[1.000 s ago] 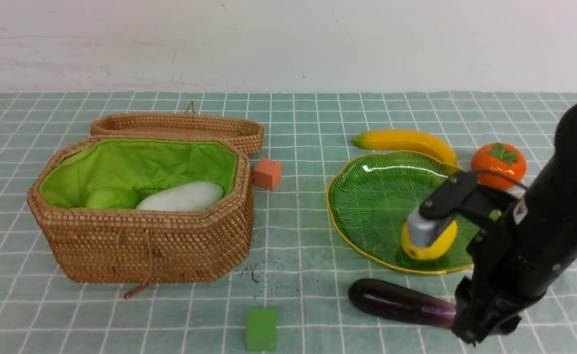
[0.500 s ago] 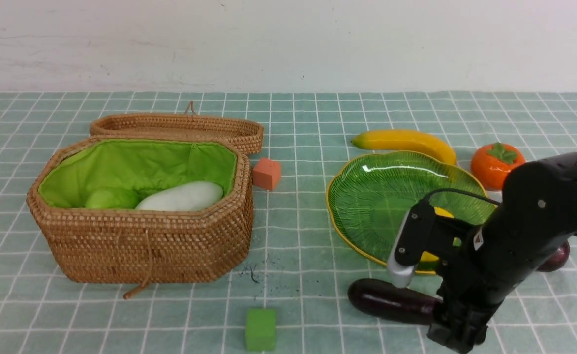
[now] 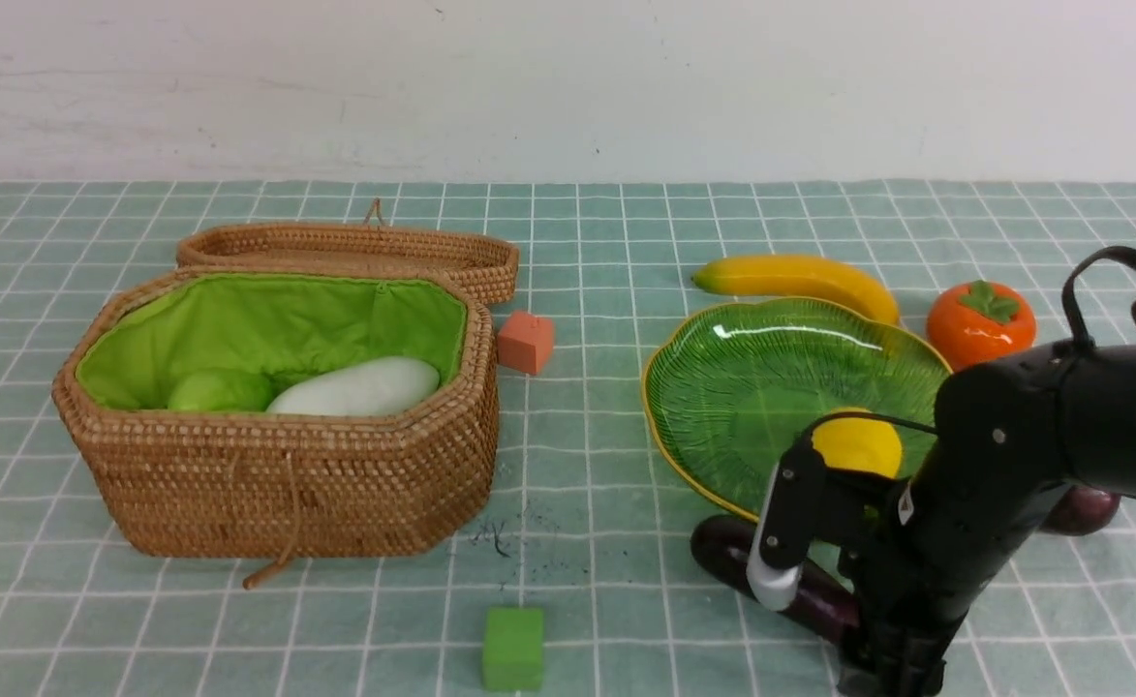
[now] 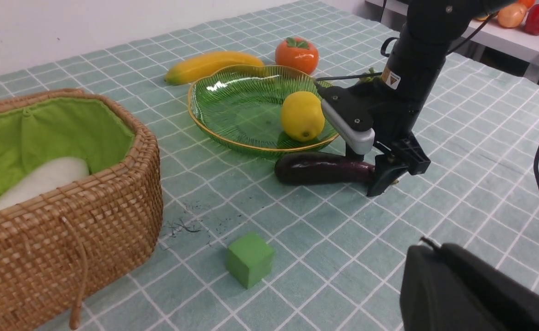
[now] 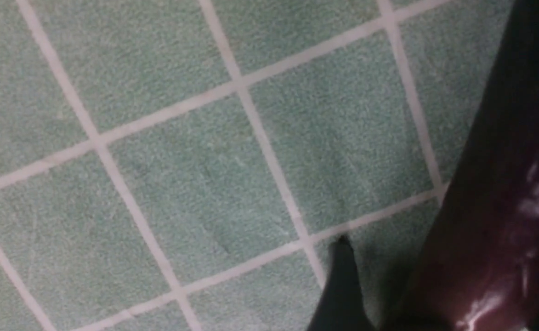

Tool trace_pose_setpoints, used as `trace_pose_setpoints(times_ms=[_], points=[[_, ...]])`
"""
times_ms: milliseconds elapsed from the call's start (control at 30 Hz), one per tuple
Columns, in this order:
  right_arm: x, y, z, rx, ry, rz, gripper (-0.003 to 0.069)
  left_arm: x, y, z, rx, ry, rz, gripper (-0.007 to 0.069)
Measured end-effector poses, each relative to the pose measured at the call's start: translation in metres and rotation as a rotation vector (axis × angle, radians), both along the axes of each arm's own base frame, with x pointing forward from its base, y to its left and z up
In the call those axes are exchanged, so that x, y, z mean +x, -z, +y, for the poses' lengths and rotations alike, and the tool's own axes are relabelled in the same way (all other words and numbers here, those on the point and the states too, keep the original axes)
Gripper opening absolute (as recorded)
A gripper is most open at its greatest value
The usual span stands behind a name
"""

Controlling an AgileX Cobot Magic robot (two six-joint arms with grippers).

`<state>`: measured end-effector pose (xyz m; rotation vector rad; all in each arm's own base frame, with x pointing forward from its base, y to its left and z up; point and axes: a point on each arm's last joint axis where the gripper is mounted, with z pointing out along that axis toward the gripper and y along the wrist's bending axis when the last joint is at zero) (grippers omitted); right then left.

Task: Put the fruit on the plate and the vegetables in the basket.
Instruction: Grab an eggplant with your right arm and place it in the basket on the left.

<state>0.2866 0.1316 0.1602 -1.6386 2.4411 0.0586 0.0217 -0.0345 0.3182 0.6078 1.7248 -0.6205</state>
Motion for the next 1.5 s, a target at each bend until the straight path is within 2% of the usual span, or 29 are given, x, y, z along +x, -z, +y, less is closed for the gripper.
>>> trace_pose_setpoints(times_ms=[100,200,267,400,533,633,667,700,833,933,1033,1233,1333,1400,1433,1467,1500], points=[[0.0,0.001,0.0,0.002,0.003,0.004,0.0421,0.0,0.0,0.0,0.0,0.0,0.0,-0.0013],[0.0,0.001,0.0,0.002,0.003,0.005,0.0294,0.0,0.0,0.0,0.0,0.0,0.0,-0.0013],[0.0,0.001,0.0,0.003,0.005,0.009,0.0259,0.0,0.0,0.0,-0.001,0.0,0.001,-0.0013],[-0.006,-0.006,0.001,0.007,0.005,0.03,0.0265,0.0,0.0,0.0,-0.001,0.0,0.001,-0.0013],[-0.023,-0.04,0.012,0.072,0.067,0.029,0.0265,0.0,0.0,0.0,-0.005,-0.001,0.0,-0.0013],[-0.033,-0.089,0.026,0.194,0.115,-0.053,0.0265,0.001,-0.001,0.001,-0.012,-0.013,-0.008,-0.0013],[-0.034,-0.092,0.029,0.206,0.113,-0.061,0.0265,0.001,-0.001,0.001,-0.015,-0.016,-0.006,-0.0013],[-0.036,-0.119,0.039,0.286,0.111,-0.113,0.0265,0.002,-0.002,0.002,-0.027,-0.035,-0.006,-0.0013],[-0.032,-0.188,0.076,0.511,0.054,-0.248,0.0265,0.01,-0.004,0.005,-0.046,-0.115,-0.009,-0.0013],[-0.017,-0.219,0.107,0.63,0.001,-0.302,0.0265,0.018,-0.004,0.005,-0.048,-0.17,0.008,-0.0013],[0.004,-0.223,0.138,0.683,-0.041,-0.313,0.0265,0.023,-0.005,0.004,-0.075,-0.201,0.031,-0.0013],[0.056,-0.18,0.184,0.647,-0.117,-0.325,0.0267,0.026,-0.009,0.003,-0.136,-0.216,0.023,-0.0013],[0.068,-0.167,0.192,0.638,-0.123,-0.335,0.0304,0.026,-0.01,0.003,-0.139,-0.217,0.019,-0.0013],[0.08,-0.15,0.2,0.642,-0.11,-0.378,0.0445,0.026,-0.01,0.003,-0.139,-0.217,0.02,-0.0013],[0.08,-0.15,0.201,0.643,-0.109,-0.38,0.0458,0.026,-0.01,0.003,-0.139,-0.217,0.02,-0.0013],[0.084,-0.148,0.203,0.649,-0.103,-0.405,0.0561,0.026,-0.01,0.003,-0.139,-0.217,0.02,-0.0013],[0.084,-0.148,0.203,0.651,-0.102,-0.413,0.0603,0.026,-0.01,0.003,-0.139,-0.218,0.019,-0.0013]])
